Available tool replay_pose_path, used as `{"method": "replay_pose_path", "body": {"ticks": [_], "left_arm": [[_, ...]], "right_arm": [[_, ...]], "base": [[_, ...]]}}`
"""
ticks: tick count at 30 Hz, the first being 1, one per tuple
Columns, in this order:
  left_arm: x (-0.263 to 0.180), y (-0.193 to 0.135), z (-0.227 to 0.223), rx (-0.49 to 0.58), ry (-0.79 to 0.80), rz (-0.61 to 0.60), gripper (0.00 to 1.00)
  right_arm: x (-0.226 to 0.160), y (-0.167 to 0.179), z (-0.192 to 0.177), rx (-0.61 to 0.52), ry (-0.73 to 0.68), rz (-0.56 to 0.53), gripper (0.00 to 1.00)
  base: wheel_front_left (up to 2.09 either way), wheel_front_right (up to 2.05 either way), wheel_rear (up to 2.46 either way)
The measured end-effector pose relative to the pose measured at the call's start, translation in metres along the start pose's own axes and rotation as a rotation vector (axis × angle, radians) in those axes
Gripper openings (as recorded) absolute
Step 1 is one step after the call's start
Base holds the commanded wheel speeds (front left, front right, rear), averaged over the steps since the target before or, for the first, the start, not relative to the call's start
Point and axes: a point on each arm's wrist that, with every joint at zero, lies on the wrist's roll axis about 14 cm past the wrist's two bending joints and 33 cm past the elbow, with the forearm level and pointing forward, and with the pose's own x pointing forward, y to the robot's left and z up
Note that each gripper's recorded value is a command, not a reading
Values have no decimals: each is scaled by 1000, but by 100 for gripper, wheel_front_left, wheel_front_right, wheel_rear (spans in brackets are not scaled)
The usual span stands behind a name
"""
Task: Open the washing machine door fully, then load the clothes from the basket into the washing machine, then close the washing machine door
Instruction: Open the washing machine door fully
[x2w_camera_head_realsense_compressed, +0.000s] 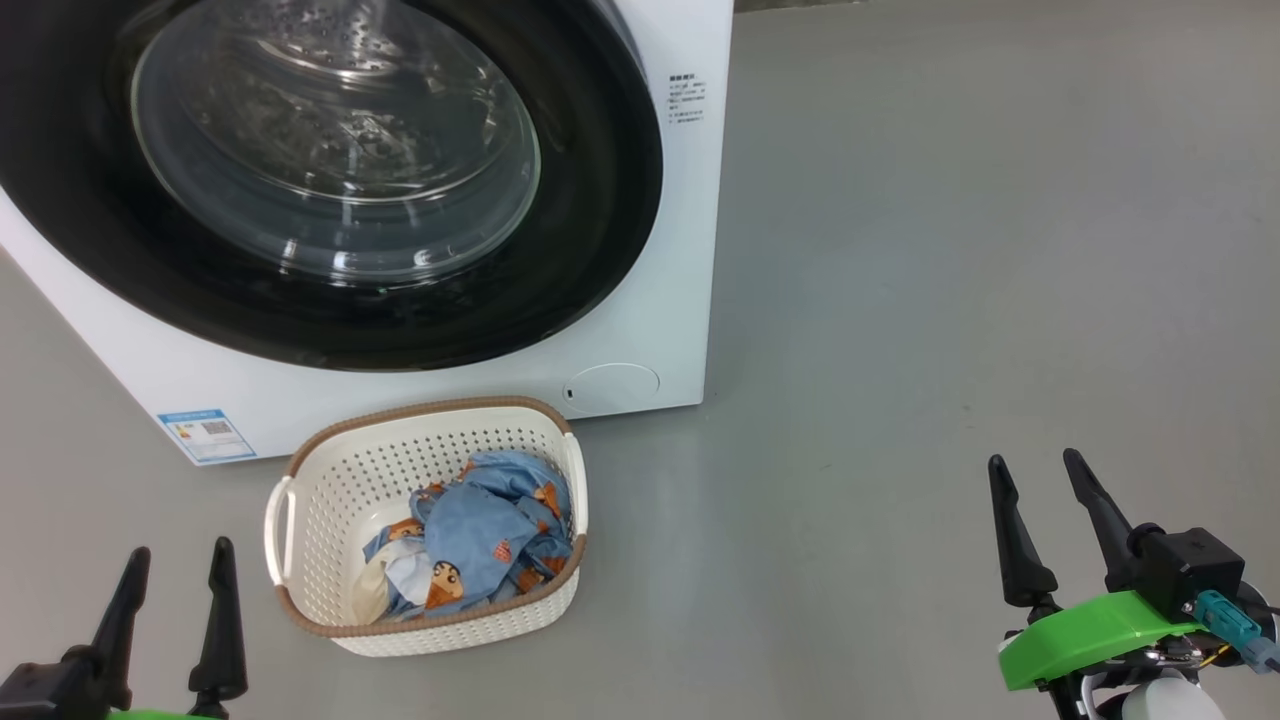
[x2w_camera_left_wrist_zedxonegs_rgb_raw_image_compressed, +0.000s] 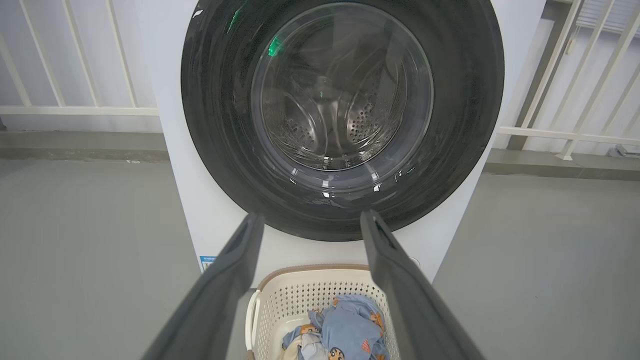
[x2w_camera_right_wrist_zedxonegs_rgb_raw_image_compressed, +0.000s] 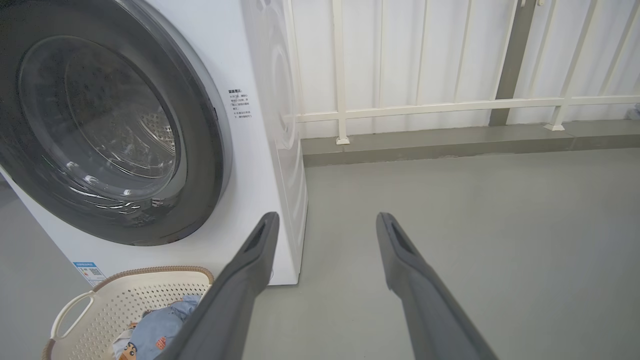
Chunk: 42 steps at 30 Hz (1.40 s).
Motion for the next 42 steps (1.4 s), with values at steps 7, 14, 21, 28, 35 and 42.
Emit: {"method": "replay_pose_path", "body": {"ticks": [7,14,21,28,35,42], "left_arm": [[-1,0,2,-3,-8,3,100],[0,-3,8,0,-28,-3,100],[0,-8,14,9,-47,-15,100],[-5,-9,12,18,-41,-15,100],[-7,-13,12,30,-47,-19,100],[-8,-16,8,27,-34,-24,100]], "right_arm": [[1,1,-1,1,2,2,100],[2,2,-1,2,2,4,100],[1,1,3,10,-9,2,100],[1,4,6,31,-19,6,100],[21,0,37,184,-127,-20,100],[36,-17,55,477,-213,-88,100]], "base": [[10,10,-20],[0,0,0],[0,0,0],[0,0,0],[0,0,0],[0,0,0]]}}
